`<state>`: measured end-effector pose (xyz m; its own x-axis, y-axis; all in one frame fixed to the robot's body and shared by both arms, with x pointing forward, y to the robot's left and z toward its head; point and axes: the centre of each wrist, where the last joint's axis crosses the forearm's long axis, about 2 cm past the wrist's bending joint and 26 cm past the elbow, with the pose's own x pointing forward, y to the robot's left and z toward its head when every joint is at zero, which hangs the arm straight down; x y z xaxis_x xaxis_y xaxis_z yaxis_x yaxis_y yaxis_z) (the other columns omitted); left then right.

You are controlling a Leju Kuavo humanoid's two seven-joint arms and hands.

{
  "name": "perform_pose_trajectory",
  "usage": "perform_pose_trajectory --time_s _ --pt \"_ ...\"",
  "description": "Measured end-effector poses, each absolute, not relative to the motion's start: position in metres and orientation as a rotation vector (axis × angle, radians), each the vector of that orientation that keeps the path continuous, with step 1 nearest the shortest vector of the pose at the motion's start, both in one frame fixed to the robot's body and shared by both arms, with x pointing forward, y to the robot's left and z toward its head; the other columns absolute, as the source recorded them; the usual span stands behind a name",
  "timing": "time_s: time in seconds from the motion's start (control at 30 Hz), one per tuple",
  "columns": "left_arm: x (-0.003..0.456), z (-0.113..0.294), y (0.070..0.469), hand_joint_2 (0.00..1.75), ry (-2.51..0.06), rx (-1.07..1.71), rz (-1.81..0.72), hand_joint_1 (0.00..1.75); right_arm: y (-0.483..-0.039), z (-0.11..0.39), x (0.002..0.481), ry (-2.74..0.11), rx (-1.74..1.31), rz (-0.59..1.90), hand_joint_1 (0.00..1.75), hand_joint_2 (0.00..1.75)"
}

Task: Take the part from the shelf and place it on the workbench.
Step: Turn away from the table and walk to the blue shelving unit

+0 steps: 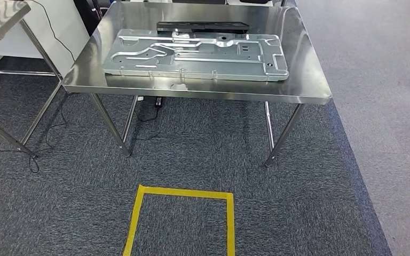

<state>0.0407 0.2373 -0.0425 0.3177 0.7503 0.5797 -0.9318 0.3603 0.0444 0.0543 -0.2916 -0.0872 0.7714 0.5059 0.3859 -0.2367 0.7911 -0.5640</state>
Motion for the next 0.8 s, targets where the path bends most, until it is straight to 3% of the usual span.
perform_pose_trajectory --time_s 0.23,0.8 --pt "0.039 -0.051 0.244 0.0 -0.515 0.414 1.123 0.0 -0.262 -0.102 0.014 -0.143 -0.271 0.228 0.0 0.0" --pt "0.037 -0.053 0.246 0.0 -0.447 0.409 1.13 0.0 -0.243 -0.108 0.006 -0.122 -0.144 0.182 0.0 0.0"
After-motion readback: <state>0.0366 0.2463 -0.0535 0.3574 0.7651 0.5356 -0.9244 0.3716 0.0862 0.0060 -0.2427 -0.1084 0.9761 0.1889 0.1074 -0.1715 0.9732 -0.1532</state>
